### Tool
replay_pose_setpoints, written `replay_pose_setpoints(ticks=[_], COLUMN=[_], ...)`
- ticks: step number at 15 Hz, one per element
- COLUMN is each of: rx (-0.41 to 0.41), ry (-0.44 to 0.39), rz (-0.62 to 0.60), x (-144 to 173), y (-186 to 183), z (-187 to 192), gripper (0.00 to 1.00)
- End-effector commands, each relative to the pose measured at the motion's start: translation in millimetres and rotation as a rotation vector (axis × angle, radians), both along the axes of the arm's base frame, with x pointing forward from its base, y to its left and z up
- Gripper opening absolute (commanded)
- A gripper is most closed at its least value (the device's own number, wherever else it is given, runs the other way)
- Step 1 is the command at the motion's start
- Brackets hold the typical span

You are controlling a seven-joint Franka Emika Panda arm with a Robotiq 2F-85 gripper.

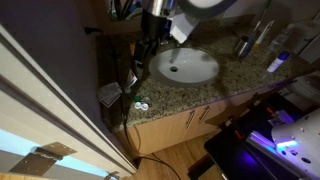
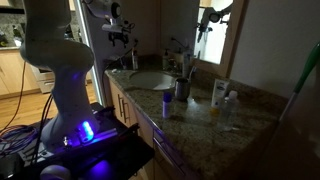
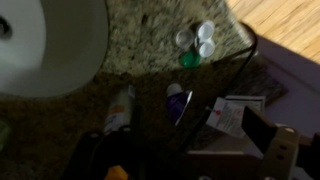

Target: Move the silver cup to the left, remove the toothpaste from the cup and place it on the left side of the counter then take out the toothbrush and place it on the left side of the counter

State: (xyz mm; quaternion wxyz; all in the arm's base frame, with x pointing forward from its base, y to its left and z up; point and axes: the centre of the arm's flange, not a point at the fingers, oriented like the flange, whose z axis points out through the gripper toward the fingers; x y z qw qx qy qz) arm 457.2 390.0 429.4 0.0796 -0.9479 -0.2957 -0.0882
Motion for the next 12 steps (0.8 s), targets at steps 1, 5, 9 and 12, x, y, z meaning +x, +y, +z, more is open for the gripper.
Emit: replay_pose_setpoints(ticks=[1, 5, 9, 12], rx=[-0.016, 0.012, 0.04, 0.02], ry=[0.211, 0.221, 0.189, 0.13], rz=[-0.032, -0.223, -0.24, -0.317], x=[-43.2, -65.2, -56.6, -61.8], y=[-66.8, -147.9, -164.6, -187.2], z=[51.8, 94.0, 114.0, 116.2], gripper=[1.0, 1.0, 1.0, 1.0])
